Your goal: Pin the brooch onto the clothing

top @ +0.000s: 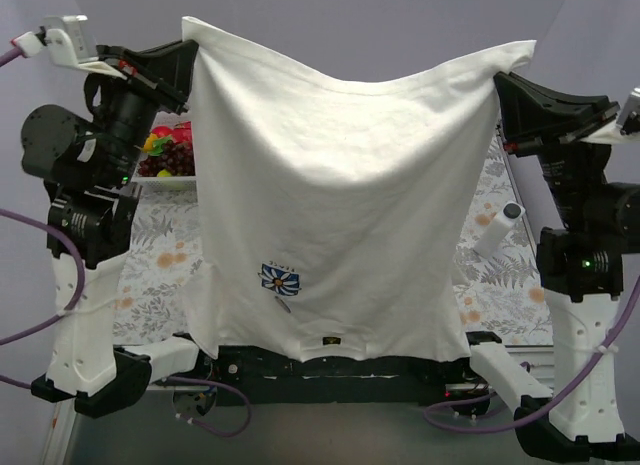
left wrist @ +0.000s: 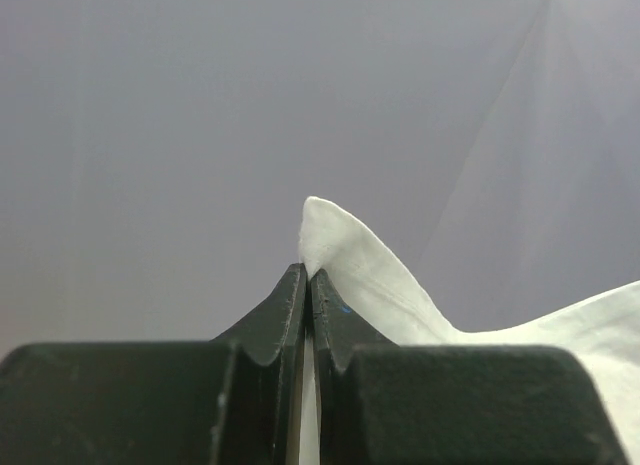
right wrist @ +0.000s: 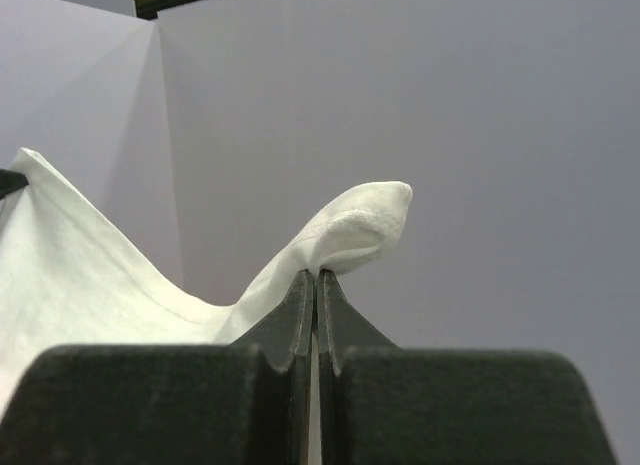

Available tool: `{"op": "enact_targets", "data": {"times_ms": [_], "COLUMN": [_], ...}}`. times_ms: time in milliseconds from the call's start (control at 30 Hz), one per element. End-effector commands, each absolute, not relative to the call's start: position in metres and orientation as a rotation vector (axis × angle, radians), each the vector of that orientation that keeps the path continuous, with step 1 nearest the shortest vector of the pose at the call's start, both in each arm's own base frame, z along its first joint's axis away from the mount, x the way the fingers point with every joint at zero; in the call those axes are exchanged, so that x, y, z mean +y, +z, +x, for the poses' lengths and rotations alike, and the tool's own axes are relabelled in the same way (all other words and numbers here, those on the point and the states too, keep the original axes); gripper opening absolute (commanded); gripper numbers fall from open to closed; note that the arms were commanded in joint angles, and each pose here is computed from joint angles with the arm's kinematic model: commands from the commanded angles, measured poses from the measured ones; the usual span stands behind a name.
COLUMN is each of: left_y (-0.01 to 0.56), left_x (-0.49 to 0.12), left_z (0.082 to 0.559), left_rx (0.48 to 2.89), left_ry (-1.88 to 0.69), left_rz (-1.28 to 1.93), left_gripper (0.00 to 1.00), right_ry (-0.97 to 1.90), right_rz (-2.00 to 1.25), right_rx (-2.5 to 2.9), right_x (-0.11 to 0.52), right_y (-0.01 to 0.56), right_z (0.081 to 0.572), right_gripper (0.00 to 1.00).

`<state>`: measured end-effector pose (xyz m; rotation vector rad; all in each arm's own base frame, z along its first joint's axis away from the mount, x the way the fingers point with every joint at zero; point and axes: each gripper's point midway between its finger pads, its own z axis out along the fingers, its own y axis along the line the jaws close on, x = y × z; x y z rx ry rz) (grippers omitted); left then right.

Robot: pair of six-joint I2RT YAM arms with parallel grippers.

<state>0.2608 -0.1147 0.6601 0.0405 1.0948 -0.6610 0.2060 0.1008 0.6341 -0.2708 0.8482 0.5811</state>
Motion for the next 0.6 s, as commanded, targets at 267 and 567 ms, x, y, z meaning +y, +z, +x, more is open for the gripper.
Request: {"op": "enact_targets", "data": {"times_ms": [267,567], "left_y": [0.643,0.683], "left_x": [-0.113,-0.107], "left_z": [0.326,0.282], "left_rx": [1.159,1.049], "left_ry": [-0.53,-0.571], "left_rz": [-0.016,0.026], "left_gripper": [0.0,0.0], "right_ry": [0.557,0.555], "right_rz": [-0.193,-0.199], "right_rx": [0.875,0.73], "right_x": [0.093,0.087], "right_y": [0.651,0.678], "right_z": [0.257,0.2], "right_gripper": [0.01,0.01]}}
